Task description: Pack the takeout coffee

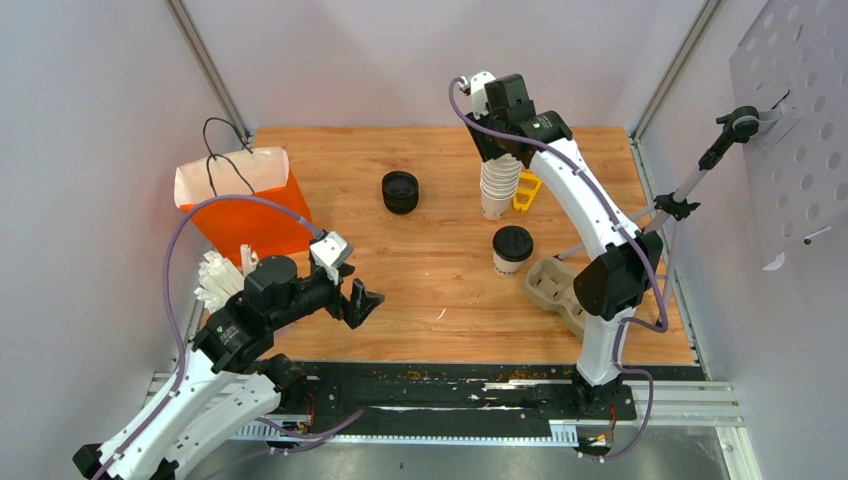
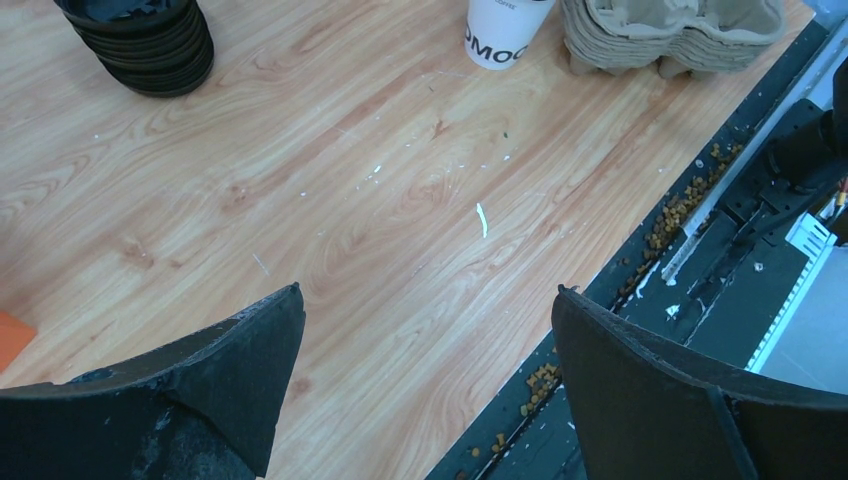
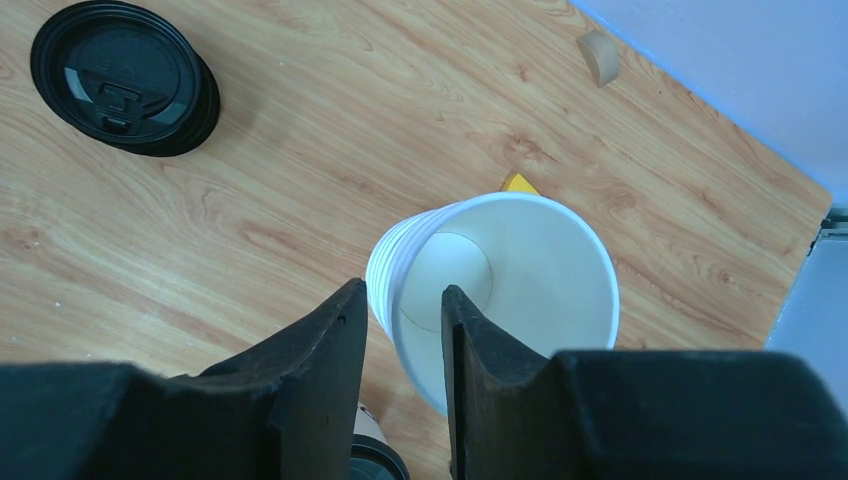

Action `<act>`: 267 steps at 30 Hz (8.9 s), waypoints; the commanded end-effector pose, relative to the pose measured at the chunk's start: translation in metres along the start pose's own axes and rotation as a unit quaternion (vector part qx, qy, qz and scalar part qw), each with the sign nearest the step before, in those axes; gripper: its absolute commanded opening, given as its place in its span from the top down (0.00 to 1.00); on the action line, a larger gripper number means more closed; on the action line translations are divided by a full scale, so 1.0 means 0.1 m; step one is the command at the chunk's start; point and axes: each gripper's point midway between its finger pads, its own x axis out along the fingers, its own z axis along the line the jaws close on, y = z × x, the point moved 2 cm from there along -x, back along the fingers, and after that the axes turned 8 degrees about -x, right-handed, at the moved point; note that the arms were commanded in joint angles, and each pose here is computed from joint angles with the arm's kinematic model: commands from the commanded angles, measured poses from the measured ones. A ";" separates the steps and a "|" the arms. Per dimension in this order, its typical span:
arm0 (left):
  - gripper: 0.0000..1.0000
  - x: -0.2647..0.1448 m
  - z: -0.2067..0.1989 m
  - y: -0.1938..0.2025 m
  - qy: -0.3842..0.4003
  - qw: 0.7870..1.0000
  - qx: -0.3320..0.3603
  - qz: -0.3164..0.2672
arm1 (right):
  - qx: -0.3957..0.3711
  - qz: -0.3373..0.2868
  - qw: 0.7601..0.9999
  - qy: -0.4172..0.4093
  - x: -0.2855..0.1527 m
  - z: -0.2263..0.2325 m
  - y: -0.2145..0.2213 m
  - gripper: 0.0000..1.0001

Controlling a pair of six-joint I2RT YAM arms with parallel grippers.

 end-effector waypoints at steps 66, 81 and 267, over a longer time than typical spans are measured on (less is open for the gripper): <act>0.00 -0.66 0.07 -0.93 -0.152 0.982 -0.105 -0.037 | -0.252 -0.221 0.918 -0.214 -1.30 2.15 0.84 0.90; 0.00 -0.02 0.32 -0.86 -0.201 0.975 -0.094 0.019 | -0.113 -0.149 0.961 -0.204 -1.28 2.21 0.87 0.68; 0.61 0.22 -0.70 -1.50 0.310 0.803 -0.506 -0.054 | -0.040 -0.617 0.769 -0.163 -2.75 1.85 -0.42 0.22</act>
